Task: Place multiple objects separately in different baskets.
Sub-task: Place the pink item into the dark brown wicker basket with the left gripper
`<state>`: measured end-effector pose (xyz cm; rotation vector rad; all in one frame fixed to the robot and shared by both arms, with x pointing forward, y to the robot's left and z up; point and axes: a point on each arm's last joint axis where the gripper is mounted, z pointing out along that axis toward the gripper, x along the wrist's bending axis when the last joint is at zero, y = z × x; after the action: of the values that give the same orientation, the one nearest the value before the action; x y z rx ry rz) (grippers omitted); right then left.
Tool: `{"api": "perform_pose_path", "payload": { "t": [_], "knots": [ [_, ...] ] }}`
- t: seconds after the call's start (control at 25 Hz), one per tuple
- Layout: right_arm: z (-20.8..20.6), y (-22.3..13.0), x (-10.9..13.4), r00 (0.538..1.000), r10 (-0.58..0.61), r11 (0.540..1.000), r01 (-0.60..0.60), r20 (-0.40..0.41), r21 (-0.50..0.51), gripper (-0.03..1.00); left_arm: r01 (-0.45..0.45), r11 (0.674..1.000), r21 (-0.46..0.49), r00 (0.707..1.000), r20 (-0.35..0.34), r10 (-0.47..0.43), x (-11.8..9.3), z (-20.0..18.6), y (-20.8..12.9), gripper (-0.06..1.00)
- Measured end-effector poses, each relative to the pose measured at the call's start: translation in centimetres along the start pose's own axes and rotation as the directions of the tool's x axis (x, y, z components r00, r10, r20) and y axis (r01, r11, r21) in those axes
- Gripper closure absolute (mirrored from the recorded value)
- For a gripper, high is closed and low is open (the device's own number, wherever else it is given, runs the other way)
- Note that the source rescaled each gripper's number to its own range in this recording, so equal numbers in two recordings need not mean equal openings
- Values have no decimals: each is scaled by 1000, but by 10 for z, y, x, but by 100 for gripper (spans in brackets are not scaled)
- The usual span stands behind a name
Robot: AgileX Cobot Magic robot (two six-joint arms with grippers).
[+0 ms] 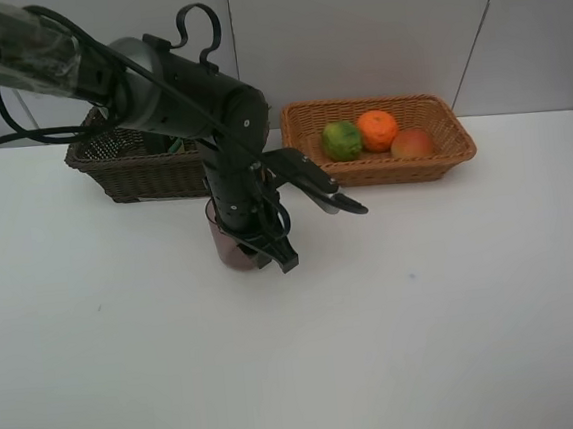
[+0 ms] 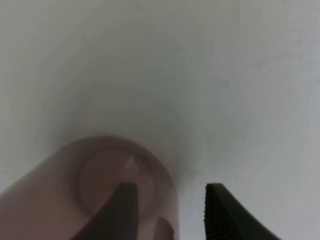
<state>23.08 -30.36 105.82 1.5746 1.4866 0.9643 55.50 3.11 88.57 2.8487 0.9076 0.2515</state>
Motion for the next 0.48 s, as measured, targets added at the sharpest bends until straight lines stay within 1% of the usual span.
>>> {"api": "perform_pose_path", "payload": {
  "t": [0.36,0.48],
  "knots": [
    [0,0,0,1000,0,1000,0,0,0,11,0,1000,-1,1000,0,0,0,0,0,86],
    [0,0,0,1000,0,1000,0,0,0,11,1,1000,13,1000,1,-1,1,-4,1,87]
  ]
}}
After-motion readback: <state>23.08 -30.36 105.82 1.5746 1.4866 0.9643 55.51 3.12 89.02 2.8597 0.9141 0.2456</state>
